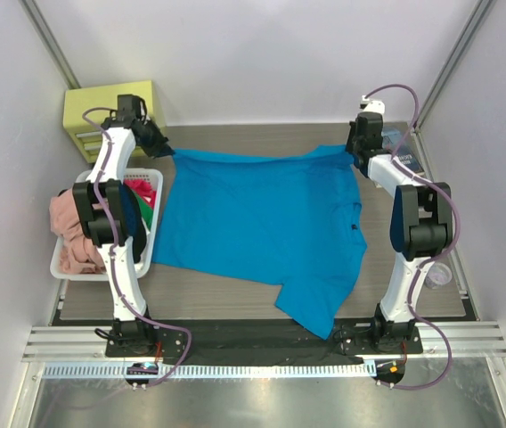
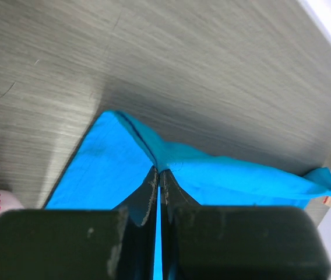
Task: Fold and stack the t-shirts
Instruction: Fold the flattened tshirt in 1/3 of the way
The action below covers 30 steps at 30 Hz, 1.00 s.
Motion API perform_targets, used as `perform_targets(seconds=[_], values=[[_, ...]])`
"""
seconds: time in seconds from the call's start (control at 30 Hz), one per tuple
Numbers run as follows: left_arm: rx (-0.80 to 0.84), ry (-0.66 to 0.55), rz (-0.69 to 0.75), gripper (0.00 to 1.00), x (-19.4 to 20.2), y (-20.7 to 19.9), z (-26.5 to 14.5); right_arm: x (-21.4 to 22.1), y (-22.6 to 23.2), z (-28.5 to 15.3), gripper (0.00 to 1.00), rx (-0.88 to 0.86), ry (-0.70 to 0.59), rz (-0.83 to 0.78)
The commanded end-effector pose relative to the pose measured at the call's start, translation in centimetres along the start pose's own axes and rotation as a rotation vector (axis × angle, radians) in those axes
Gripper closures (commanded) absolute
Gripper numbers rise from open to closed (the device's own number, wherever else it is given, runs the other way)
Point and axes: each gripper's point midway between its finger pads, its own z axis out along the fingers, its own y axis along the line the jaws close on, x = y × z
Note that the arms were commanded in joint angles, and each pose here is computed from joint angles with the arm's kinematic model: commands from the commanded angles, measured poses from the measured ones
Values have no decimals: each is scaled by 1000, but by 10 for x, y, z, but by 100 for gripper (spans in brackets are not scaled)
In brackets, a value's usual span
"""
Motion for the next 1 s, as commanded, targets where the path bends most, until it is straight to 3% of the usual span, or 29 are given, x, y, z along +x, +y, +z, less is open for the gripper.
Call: perform_targets(seconds=[0.0,0.47,0.97], values=[[52,-59,-9,100,-19,-15,-7,-32,6,13,99,-16,-84,11],[42,-58,-10,100,-13,-11,-5,-44,11,13,99,-36,-103,-6],[37,-15,-27,100,9,-7,-26,-22,-6,-14,99,13,-82,-4]])
